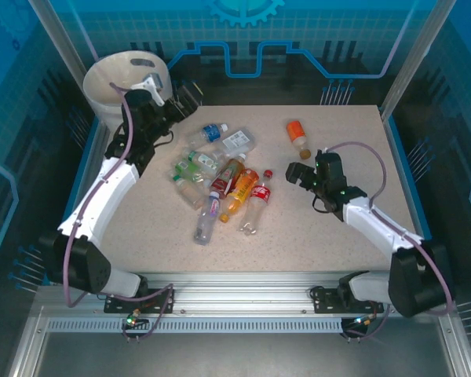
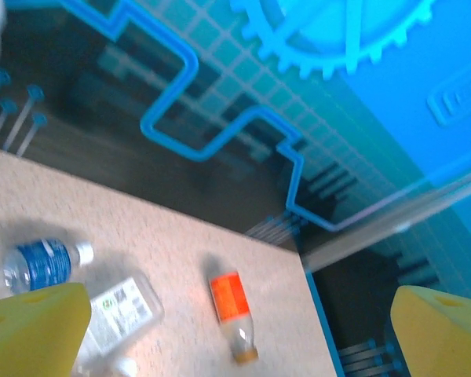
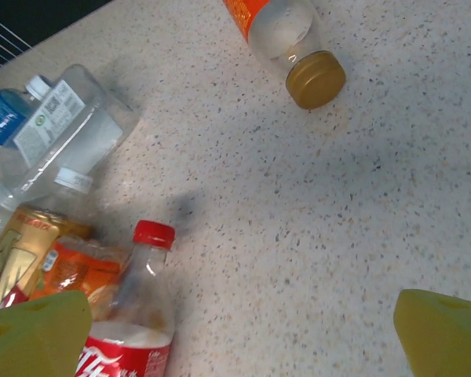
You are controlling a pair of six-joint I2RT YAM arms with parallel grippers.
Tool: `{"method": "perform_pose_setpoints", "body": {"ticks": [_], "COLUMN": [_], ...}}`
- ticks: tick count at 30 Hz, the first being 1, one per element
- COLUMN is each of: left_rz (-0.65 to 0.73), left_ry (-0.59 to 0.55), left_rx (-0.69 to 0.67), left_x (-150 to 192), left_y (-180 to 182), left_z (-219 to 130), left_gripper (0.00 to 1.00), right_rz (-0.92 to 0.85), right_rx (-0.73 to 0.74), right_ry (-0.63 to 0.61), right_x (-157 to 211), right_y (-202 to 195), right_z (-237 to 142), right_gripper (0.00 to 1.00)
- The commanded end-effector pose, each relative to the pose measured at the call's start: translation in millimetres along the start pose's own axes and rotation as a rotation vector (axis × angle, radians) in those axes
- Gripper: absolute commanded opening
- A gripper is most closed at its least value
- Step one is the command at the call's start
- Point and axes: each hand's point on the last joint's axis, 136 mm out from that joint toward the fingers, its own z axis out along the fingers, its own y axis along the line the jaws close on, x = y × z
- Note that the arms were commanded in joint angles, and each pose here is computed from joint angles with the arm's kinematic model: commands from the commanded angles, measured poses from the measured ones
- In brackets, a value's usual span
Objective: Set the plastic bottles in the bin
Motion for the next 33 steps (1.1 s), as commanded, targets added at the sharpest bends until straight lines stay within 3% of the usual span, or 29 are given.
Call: {"method": "perform_pose_setpoints", "body": {"ticks": [1, 10, 15, 22, 30, 33], "left_rz": [-0.017, 0.018, -0.007, -0.039, -0.058, -0.061], "left_ry": [0.098, 0.120, 0.139, 0.182, 0.203, 0.218], "left_rx": [-0.031, -0.184, -0.200, -0.213, -0.210, -0.205], "left_x": [31, 55, 67, 82, 87, 90], "left_y": [15, 54, 65, 74, 77, 77], "left_z": [-14, -47, -50, -45, -36, -33], "left_gripper": [0.99, 0.99, 0.99, 0.99, 0.99, 0.99], "right_rz": [-0.077, -0.376, -0.402, -0.435, -0.496, -0.519], "right_rx": [-0.035, 0.106, 0.211, 0.178, 0.215, 0.245], "right_ry": [0.004, 0.179, 0.284, 0.431, 0.494, 0.514], "right_x": [-19, -47, -59, -47, -38, -32], "right_y": [12, 2, -35, -50, -53, -55], "right_z": [16, 88, 124, 165, 188, 193], "right_gripper": [1.00, 1.00, 1.00, 0.99, 0.90, 0.82]}}
